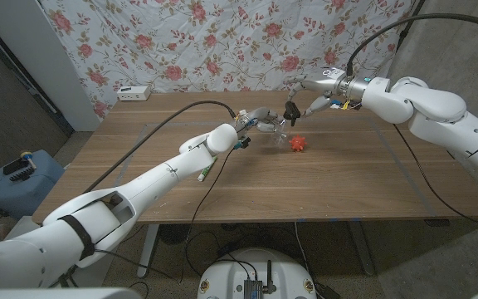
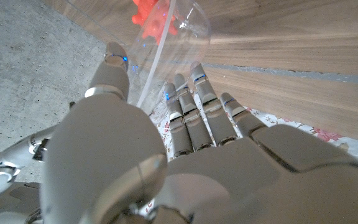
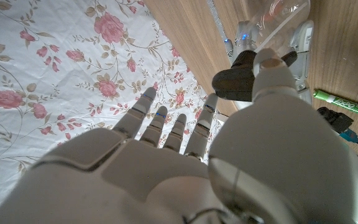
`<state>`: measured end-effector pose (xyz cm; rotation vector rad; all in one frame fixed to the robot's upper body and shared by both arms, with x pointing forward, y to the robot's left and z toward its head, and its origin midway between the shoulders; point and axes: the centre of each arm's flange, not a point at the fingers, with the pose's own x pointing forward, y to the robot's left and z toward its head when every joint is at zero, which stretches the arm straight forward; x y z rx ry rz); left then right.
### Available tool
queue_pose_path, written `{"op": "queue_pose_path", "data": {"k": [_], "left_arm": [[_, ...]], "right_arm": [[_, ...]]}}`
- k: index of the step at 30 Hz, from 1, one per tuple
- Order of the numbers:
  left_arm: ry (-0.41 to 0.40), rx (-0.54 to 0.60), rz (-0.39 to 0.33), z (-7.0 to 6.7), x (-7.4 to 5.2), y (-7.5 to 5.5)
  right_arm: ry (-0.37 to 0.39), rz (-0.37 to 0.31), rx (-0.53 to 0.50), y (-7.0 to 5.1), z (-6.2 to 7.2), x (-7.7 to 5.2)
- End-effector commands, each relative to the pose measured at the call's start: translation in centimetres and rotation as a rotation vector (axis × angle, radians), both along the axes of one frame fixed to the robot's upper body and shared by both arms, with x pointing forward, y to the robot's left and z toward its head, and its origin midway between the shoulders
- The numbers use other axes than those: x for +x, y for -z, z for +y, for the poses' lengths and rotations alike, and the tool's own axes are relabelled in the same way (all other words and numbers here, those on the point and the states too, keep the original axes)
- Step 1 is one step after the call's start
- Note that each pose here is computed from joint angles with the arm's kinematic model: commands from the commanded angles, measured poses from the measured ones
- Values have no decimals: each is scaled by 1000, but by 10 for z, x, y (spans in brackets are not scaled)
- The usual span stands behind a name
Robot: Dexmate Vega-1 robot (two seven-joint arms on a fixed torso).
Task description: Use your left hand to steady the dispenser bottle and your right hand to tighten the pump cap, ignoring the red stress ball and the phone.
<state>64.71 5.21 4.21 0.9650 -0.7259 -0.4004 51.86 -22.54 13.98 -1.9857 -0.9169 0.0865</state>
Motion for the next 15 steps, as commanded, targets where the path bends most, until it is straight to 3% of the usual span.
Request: {"op": "queue_pose_path", "data": {"k": [1,15], "left_arm": [[2,1,-3,-1,-3,1],[-2,-2,-4,1,-8,5]], "right_arm": [[1,19,-29,5,2,3],[-24,27,-49,9,8,3]]}}
